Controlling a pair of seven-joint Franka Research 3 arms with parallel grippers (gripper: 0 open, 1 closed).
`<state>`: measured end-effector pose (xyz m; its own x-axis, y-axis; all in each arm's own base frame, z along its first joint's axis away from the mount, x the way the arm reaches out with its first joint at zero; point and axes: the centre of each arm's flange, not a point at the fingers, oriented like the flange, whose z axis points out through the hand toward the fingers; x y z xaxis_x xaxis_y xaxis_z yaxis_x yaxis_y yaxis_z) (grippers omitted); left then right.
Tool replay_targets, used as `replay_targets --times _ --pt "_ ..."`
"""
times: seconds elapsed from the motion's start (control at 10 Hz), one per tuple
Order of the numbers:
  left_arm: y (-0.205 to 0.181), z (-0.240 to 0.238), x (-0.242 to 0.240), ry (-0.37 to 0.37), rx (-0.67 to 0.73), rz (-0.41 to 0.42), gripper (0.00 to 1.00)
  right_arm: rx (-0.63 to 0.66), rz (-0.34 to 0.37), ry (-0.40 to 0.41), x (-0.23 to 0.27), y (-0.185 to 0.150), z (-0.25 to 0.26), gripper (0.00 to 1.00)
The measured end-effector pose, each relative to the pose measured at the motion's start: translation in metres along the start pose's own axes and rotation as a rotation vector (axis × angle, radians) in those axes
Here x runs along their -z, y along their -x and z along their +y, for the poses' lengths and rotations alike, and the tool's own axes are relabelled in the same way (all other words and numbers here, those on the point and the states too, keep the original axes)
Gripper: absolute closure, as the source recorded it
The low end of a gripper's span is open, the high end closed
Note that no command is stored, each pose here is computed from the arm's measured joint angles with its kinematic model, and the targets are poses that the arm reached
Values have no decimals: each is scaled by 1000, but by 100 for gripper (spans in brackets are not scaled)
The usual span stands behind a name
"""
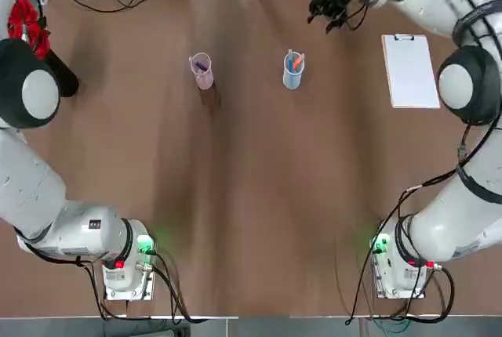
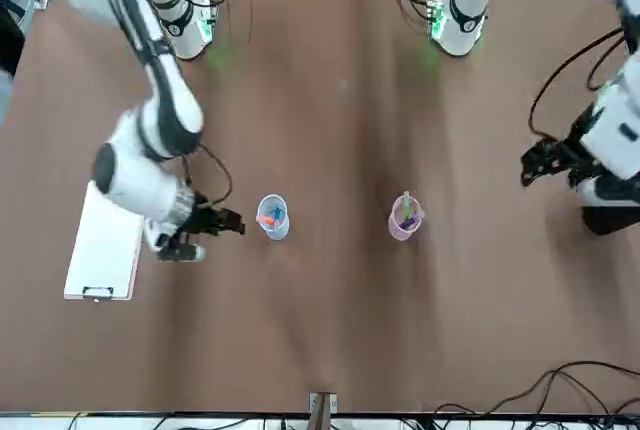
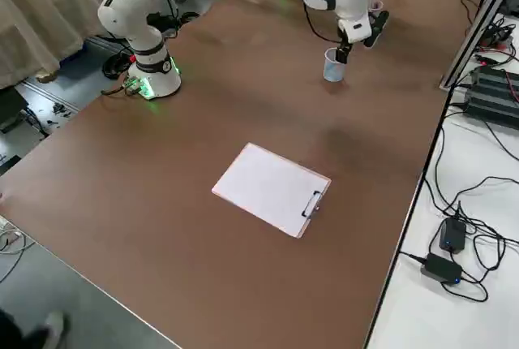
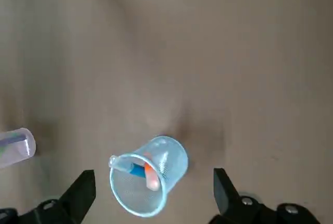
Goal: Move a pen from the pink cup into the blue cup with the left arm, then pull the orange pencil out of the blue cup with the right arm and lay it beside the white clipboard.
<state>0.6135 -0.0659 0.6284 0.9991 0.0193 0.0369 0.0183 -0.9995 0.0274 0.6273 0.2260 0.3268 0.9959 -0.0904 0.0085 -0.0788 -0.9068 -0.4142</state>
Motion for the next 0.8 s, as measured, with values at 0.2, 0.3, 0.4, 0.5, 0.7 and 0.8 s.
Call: replay_targets --times 0.2,0.3,0.4,0.5,0.7,0.8 --pt "22 -34 -1 -13 7 -28 0 -32 10 -11 -29 12 5 0" --pt "34 -42 -3 -16 -9 -35 0 -36 2 -11 -39 17 5 0" --pt "45 -45 -7 -16 -17 -27 0 -35 -8 -10 -44 21 5 2" --pt "57 -47 -11 -17 -17 -13 0 -35 -15 -9 -47 24 4 3" --pt "77 -47 -15 -17 -18 -4 0 -33 3 -10 -51 27 4 14" --pt "81 -47 -14 -18 -17 -3 0 -26 11 -13 -55 30 -1 17"
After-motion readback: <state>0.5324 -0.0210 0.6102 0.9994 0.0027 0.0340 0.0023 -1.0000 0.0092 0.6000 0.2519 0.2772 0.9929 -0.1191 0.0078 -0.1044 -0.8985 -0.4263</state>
